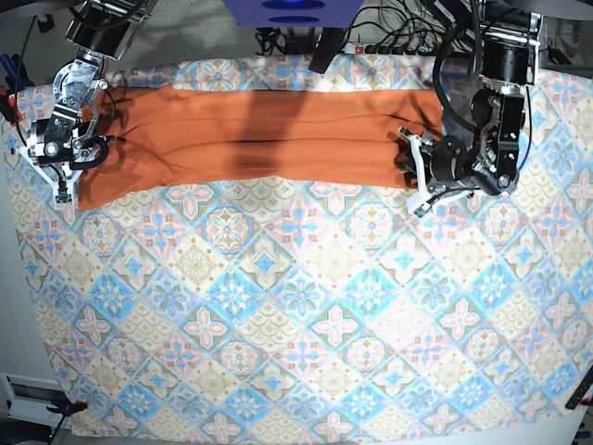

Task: Fold the T-shirt properly
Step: 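Lay the folded edge down along the shirt's collar side with both grippers, then open both grippers and raise them off the folded strip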

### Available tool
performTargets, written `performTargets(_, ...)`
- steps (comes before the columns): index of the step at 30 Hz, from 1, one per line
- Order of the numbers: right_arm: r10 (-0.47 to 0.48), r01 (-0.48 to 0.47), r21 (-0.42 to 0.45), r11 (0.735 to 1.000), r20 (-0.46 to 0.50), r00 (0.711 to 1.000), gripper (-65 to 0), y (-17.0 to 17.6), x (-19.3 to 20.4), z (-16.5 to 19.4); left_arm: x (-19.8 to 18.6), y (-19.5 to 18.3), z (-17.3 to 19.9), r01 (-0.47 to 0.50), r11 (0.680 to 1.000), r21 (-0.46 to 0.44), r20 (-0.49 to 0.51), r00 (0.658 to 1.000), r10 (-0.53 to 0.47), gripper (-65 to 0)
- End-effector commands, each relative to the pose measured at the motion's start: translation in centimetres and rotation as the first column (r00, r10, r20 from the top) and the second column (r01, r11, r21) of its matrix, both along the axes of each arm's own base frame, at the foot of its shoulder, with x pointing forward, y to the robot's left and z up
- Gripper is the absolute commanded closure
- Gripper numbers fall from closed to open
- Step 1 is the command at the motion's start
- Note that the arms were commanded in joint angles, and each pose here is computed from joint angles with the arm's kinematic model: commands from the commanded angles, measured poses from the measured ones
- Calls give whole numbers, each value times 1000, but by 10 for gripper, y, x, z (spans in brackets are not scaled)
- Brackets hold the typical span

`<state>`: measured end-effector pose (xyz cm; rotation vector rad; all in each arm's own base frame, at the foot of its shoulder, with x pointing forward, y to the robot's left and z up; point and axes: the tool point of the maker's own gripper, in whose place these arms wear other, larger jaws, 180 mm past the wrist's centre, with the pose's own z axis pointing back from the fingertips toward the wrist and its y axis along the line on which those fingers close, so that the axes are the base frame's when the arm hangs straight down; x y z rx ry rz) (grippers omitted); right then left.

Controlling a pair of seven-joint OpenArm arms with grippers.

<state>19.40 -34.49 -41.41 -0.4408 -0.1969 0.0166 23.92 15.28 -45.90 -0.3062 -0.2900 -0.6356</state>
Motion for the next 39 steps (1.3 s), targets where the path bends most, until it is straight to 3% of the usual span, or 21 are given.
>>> performTargets(1,-3,4,-34,999,38,999,-243,-9,8,13,12,2,10,-2,1000,-7,40,999,2,-156)
performTargets(6,18,-12,-68,998,101,995,-242,-9,19,33,16,15,14,-40,999,9,34,999,39,-156)
performTargets(11,35,-19,-104,994,156,987,-244,-9,28,54,30,24,42,-59,998,27,119,991,56,-157)
performTargets(19,97,-83,-97,992,143,985,-245,8,38,50,24,26,46,-36,997,70,115,993,28,-157)
performTargets(26,93,-83,-69,994,146,985,-245,18,38,44,7,18,34,-1,997,71,70,998,-4,-160)
performTargets(33,92,-83,-68,994,144,985,-245,18,38,44,-10,22,24,-5,997,82,33,999,3,-346)
performTargets(39,93,-83,-70,994,144,985,-245,17,38,44,-12,26,21,-3,994,113,29,1000,0,-335)
